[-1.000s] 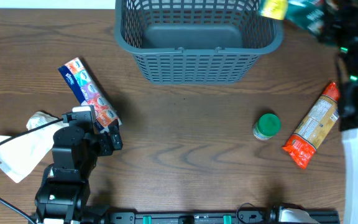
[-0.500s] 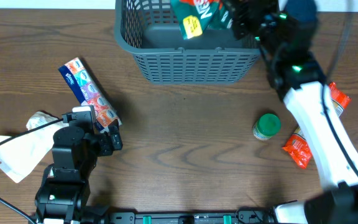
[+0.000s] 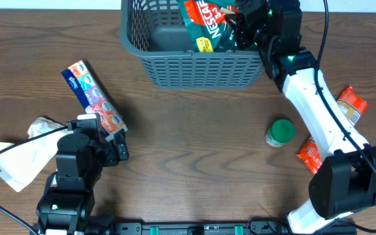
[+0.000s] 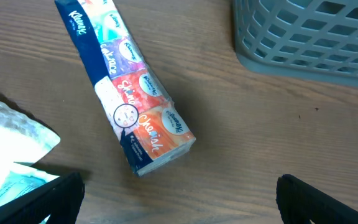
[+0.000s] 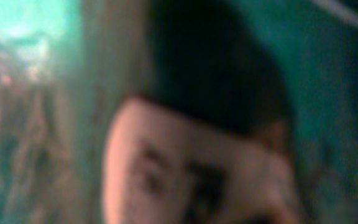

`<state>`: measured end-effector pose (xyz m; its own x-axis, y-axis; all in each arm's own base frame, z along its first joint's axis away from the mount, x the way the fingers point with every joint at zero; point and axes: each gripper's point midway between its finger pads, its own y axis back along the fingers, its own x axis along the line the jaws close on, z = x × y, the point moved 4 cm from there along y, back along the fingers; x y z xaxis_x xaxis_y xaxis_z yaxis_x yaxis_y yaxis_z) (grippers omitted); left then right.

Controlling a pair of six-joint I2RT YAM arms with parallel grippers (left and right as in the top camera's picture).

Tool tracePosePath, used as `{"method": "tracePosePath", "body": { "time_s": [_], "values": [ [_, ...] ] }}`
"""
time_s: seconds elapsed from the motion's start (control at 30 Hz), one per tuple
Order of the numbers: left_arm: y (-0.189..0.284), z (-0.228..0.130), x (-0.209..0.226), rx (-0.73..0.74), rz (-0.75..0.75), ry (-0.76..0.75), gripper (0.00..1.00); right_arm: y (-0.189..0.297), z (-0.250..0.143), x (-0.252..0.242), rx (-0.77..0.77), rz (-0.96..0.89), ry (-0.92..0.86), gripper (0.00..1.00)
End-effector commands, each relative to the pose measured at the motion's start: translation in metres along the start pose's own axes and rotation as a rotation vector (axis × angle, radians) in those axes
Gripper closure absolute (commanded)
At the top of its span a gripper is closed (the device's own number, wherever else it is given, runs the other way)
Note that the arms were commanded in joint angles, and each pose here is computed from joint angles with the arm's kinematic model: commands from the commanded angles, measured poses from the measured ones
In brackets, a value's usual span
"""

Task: Pack container
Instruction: 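Lift the pouch with the right gripper and drop it into the basket, then move the right gripper back and grasp the green-capped jar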

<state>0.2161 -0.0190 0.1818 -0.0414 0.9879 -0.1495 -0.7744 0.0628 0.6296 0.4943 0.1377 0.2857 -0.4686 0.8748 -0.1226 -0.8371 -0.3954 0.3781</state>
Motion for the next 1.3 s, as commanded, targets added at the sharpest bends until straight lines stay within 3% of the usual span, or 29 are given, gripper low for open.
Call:
{"method": "tracePosePath", "body": {
  "time_s": [0.0,0.43,0.47,0.5,0.6,0.7,1.27],
  "values": [
    [0.005,0.009,0.001,-0.025,0.01,0.012,0.01,0.002,0.021,-0.004,-0.035,-0.021,0.017,0.99],
    [0.005,0.009,0.001,-0.025,0.01,0.012,0.01,-0.004,0.008,-0.003,0.008,-0.011,0.008,0.98],
    [0.005,0.009,0.001,-0.025,0.01,0.012,0.01,-0.004,0.008,-0.003,0.011,-0.01,0.007,0.87],
    [0.005,0.009,0.001,-0.025,0.01,0.012,0.01,-0.004,0.008,-0.003,0.012,-0.009,0.007,0.64],
    [0.005,0.009,0.001,-0.025,0.01,0.012,0.02,-0.004,0.008,-0.003,0.01,-0.01,0.007,0.59],
    [0.005,0.009,0.001,-0.025,0.01,0.012,0.01,-0.004,0.008,-0.003,0.01,-0.01,0.007,0.41],
    [0.005,0.009,0.001,-0.024,0.01,0.012,0.01,0.013,0.022,-0.008,0.021,-0.018,-0.008,0.35]
  ]
}}
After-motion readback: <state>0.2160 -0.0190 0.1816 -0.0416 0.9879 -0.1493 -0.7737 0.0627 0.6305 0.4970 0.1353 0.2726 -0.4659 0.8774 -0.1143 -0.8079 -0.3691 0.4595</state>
